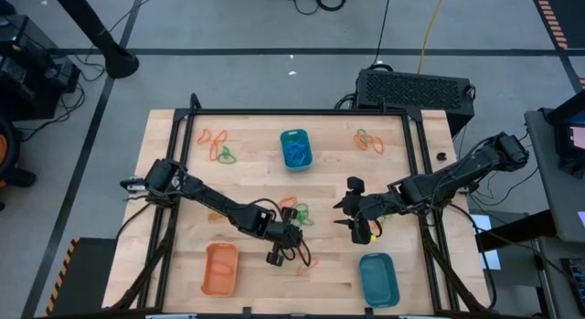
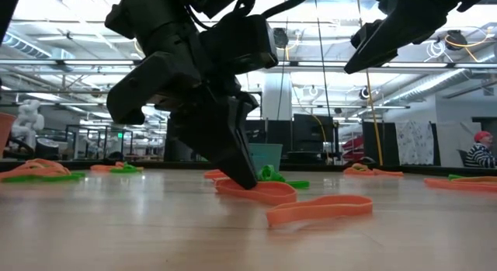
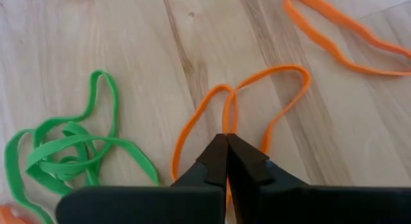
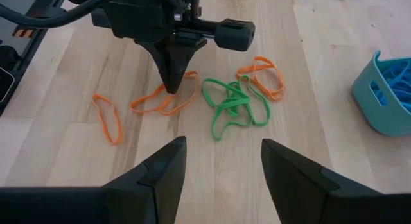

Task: Sort rubber bands into baskets
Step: Put the orange rubber band into the orange bin

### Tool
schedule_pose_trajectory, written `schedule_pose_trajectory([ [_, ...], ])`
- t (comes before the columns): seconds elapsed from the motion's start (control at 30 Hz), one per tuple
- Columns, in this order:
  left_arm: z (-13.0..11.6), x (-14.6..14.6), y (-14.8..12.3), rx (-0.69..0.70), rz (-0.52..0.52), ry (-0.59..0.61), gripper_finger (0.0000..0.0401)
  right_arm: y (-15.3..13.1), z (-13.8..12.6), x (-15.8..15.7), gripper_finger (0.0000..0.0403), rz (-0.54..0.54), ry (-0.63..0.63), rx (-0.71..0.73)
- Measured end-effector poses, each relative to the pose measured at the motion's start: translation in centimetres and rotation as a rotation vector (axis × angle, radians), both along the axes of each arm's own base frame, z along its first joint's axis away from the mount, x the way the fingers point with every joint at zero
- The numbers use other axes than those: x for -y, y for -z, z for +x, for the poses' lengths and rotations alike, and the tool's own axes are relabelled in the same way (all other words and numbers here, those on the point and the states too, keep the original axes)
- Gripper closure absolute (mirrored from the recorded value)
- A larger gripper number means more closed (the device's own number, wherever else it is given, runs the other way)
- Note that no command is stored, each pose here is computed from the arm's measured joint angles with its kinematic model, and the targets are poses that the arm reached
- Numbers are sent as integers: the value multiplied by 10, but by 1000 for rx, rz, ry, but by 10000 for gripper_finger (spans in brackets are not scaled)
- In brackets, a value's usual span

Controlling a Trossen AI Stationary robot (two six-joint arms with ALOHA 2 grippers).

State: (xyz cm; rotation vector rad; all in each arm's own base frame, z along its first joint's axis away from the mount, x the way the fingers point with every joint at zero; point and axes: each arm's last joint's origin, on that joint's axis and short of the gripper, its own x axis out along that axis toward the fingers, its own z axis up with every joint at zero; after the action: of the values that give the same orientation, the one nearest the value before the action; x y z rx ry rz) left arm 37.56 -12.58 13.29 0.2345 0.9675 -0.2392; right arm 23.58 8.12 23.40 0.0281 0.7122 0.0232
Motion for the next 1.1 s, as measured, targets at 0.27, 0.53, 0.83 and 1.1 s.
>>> schedule_pose_trajectory([
  [0.27, -4, -1, -20, 36, -8, -3, 398, 0, 0, 0, 209, 0, 0, 0],
  [0.53, -25, -3, -73, 86, -29, -16, 399, 0, 0, 0, 209, 1, 0, 3],
  [0.83, -82, 11, -106, -122, -89, -154, 400, -1, 0, 0, 209, -2, -5, 9],
  [1.1, -133, 49, -110, -246, -81, -335, 400, -2, 1, 0, 209, -2, -9, 21],
])
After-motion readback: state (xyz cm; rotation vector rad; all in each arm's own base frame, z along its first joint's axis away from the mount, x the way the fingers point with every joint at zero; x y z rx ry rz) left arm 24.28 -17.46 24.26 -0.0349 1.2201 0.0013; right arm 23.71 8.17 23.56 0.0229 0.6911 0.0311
